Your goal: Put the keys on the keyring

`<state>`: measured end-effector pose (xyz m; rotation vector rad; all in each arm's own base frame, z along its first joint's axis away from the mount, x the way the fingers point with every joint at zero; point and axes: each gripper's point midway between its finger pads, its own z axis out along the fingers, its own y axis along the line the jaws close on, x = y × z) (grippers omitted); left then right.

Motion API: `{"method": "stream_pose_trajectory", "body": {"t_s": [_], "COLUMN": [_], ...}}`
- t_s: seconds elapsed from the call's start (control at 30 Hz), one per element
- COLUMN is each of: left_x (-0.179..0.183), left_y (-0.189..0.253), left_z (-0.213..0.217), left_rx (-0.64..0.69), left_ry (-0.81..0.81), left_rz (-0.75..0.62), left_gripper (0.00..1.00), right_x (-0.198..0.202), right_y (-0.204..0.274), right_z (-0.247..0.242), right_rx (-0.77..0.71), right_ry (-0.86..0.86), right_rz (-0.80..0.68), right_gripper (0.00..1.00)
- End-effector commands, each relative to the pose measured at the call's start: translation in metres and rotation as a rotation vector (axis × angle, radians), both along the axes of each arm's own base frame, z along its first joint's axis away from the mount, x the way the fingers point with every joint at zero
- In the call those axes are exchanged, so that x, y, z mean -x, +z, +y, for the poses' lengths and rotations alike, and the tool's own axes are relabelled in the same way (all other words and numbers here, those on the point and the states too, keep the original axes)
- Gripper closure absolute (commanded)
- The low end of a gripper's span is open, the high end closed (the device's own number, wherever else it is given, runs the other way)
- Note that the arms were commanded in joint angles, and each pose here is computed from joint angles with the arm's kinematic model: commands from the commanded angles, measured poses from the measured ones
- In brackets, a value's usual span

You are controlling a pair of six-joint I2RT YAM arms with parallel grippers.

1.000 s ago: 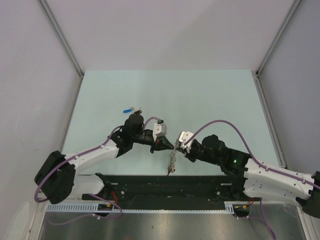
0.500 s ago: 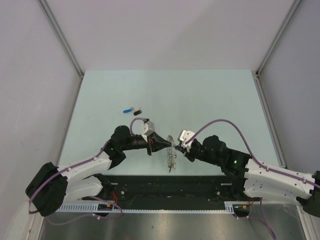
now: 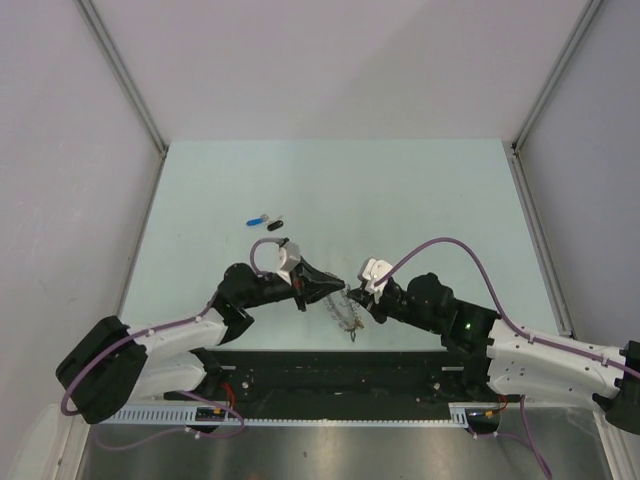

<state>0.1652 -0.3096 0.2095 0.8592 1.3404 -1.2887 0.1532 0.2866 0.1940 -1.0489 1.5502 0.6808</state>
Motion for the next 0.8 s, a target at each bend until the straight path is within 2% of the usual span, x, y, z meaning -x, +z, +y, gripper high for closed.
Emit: {"method": "stream_pose_trajectory", "body": {"t_s": [0.0, 0.13, 0.33, 0.4, 0.43, 0.47, 0.6, 0.77], "left_x": [-0.005, -0.011, -0.014, -0.014, -0.014, -0.013, -0.017, -0.018], "left_y": [0.039, 0.036, 0.025, 0.02, 0.019, 0.019, 0.015, 0.005], "left_z": [0.004, 0.006, 0.008, 0.01, 0.01, 0.011, 0.015, 0.01], "left_rx": [0.157, 0.167, 0.138, 0.128, 0.125, 0.126, 0.076, -0.026], "left_ry": [0.055, 0.092, 0.115, 0.124, 0.126, 0.127, 0.155, 0.111], "left_rz": [-0.083, -0.081, -0.073, -0.065, -0.064, -0.066, -0.088, -0.121], "left_gripper": [1.0, 1.0, 0.98, 0.92, 0.84, 0.8, 0.7, 0.58], "right_x": [0.002, 0.002, -0.013, -0.015, -0.016, -0.018, -0.02, -0.017], "right_y": [0.01, 0.008, 0.021, 0.027, 0.03, 0.03, 0.025, 0.024], "right_z": [0.008, 0.009, -0.007, -0.01, -0.012, -0.013, -0.014, -0.01], "right_rx": [-0.052, -0.053, -0.072, -0.083, -0.088, -0.085, -0.042, -0.031], "right_ry": [0.017, 0.018, -0.073, -0.077, -0.078, -0.074, -0.056, -0.015], "right_rz": [-0.006, 0.0, -0.044, -0.062, -0.067, -0.071, -0.073, -0.073], "right_gripper": [1.0, 1.0, 1.0, 1.0, 1.0, 1.0, 1.0, 1.0]}}
